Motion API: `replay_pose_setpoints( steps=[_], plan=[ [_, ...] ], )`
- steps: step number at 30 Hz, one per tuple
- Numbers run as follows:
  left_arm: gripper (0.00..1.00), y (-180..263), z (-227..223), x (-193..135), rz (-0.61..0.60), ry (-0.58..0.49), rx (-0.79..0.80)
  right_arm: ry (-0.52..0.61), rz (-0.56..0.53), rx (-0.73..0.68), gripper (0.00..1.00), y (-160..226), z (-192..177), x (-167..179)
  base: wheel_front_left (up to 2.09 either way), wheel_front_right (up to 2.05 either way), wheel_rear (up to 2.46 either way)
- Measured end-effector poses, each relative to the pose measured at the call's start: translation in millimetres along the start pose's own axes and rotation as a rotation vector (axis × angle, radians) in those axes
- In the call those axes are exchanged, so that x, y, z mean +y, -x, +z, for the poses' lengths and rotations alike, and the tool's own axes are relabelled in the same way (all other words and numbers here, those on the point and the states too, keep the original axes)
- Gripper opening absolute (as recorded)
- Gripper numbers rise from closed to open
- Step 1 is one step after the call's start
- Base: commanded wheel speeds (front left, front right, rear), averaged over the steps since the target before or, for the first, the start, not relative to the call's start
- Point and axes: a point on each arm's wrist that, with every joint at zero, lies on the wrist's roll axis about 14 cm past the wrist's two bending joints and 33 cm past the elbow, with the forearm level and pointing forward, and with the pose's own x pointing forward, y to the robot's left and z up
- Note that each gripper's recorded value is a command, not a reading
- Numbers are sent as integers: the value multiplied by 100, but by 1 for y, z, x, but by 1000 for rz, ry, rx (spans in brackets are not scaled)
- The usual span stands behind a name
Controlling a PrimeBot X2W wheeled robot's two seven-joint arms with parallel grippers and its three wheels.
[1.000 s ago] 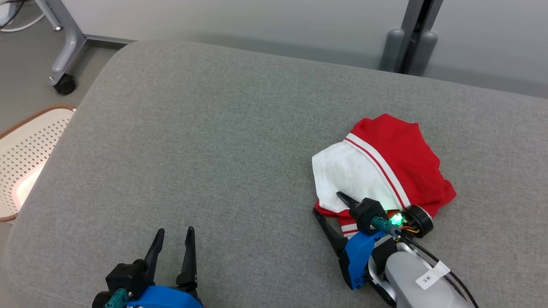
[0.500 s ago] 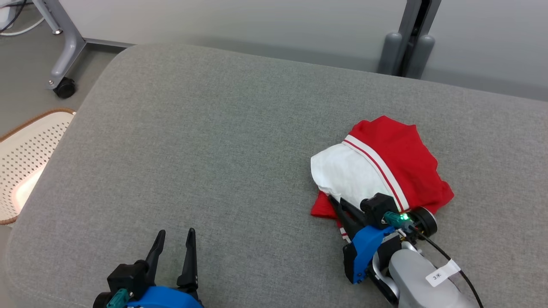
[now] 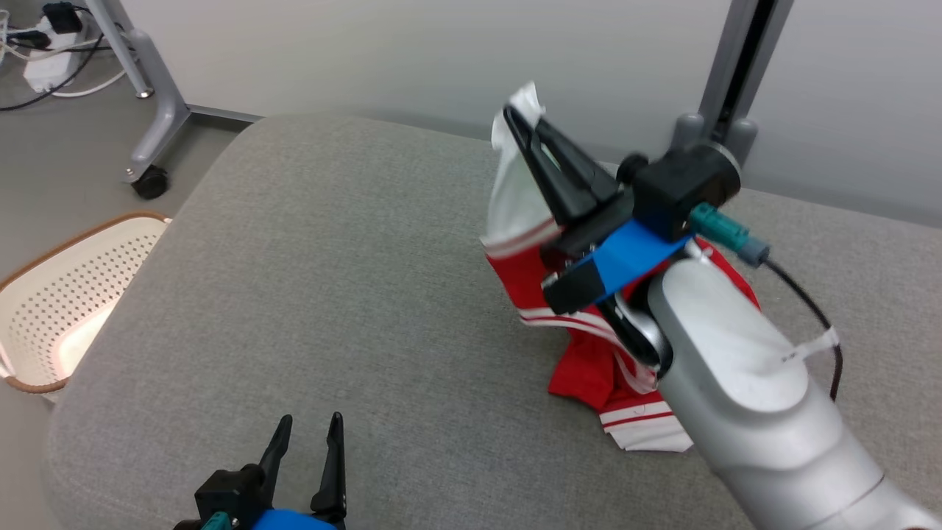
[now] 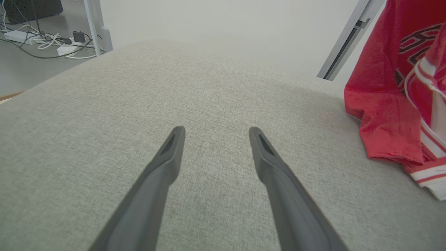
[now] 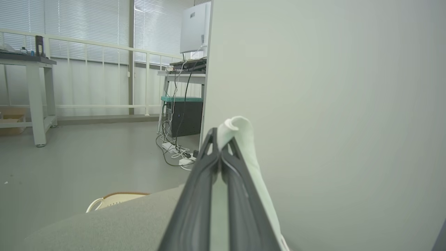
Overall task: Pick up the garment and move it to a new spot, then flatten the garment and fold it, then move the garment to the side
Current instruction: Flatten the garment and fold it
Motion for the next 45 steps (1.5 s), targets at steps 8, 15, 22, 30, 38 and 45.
replay_pose_setpoints(
  steps=[8,15,22,30,38,45],
  plan=[
    [100,24,-7,13,52,25,1,80,87,-313,0,-63,131,15,0,0,0],
    [100,38,-20,25,105,48,32,128,37,-491,0,-83,205,-5,0,0,0],
    [100,31,-25,22,98,50,59,267,-202,-305,0,-62,152,-108,0,0,0],
    [100,9,-25,7,36,13,80,276,-590,240,100,74,-9,-257,0,0,0],
    [100,-3,-24,0,11,-1,88,209,-642,389,100,119,-72,-250,0,0,0],
    [100,-4,-24,1,13,3,89,129,-412,439,100,72,-117,-163,0,0,0]
  ],
)
